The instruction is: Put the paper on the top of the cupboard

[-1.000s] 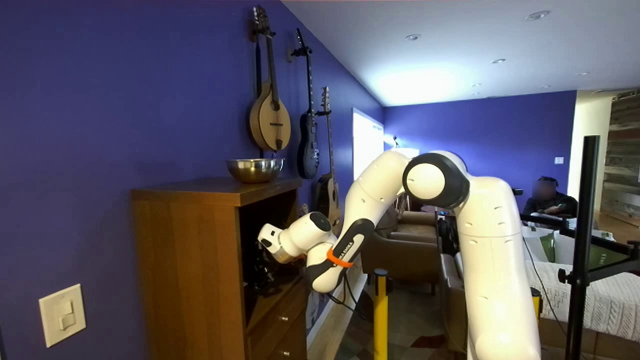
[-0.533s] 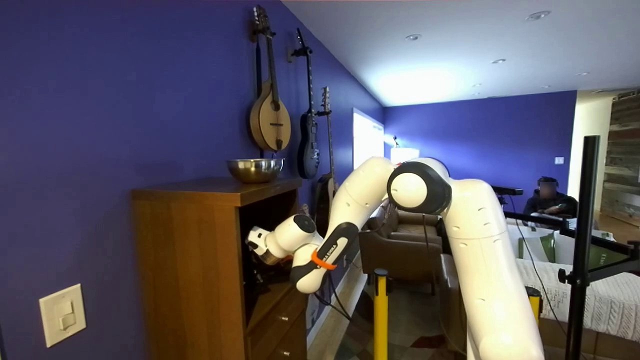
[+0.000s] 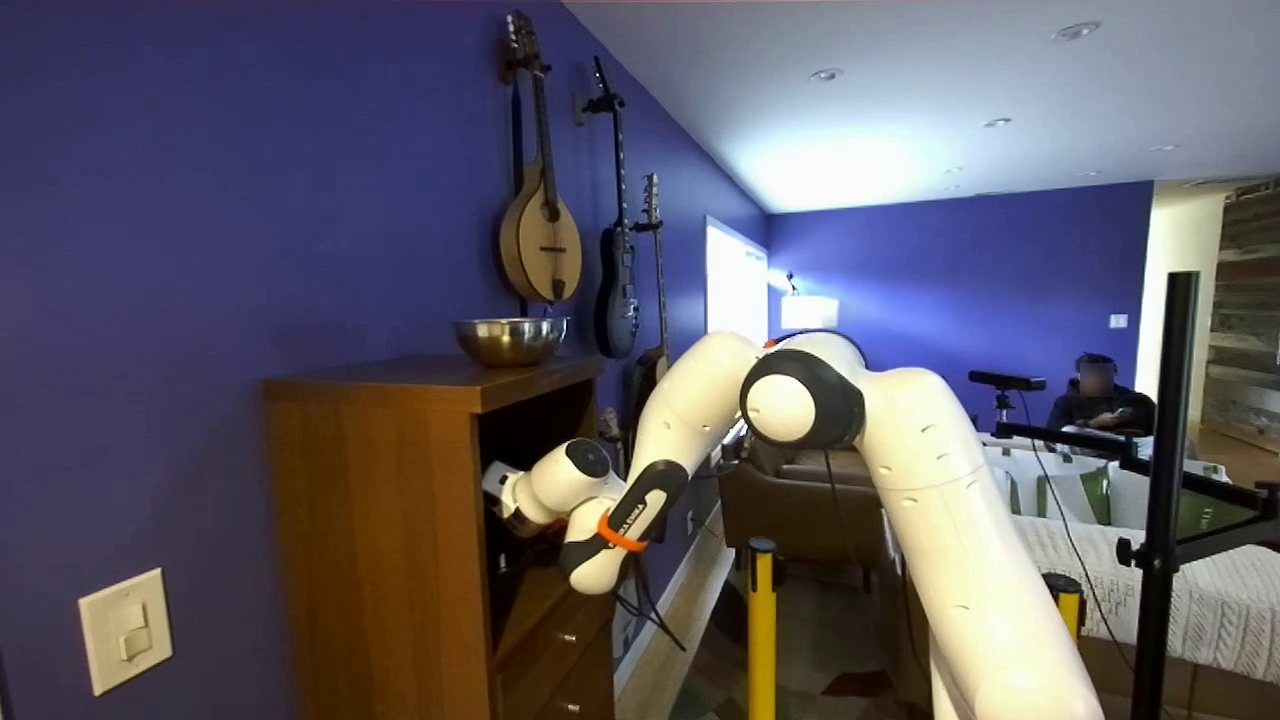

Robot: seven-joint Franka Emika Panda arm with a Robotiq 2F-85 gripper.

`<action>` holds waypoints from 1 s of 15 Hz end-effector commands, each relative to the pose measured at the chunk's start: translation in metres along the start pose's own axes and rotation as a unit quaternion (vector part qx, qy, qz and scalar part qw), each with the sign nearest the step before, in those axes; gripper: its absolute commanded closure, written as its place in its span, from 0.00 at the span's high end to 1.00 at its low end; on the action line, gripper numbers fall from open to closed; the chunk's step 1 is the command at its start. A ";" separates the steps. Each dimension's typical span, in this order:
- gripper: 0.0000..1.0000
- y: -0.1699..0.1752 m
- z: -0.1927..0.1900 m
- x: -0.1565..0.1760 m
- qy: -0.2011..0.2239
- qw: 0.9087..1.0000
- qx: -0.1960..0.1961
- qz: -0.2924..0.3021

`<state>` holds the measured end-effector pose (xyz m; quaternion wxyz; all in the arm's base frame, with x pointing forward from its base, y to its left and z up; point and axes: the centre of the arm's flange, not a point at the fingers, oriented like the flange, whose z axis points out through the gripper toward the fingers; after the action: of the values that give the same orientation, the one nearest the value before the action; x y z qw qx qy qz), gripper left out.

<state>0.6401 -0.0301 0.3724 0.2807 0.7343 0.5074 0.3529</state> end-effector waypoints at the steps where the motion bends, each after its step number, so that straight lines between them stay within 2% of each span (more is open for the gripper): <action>1: 0.13 -0.008 0.015 0.010 -0.009 1.000 0.001 -0.006; 4: 0.09 -0.013 0.022 0.013 -0.009 1.000 0.003 -0.008; 8: 0.16 -0.015 0.030 0.017 -0.014 1.000 -0.006 -0.002; 10: 0.01 -0.014 0.032 0.017 -0.018 1.000 -0.015 0.003; 15: 0.00 -0.008 0.019 0.012 -0.018 0.999 -0.045 0.012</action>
<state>0.6604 -0.0209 0.3574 0.3028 0.7376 0.4918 0.3499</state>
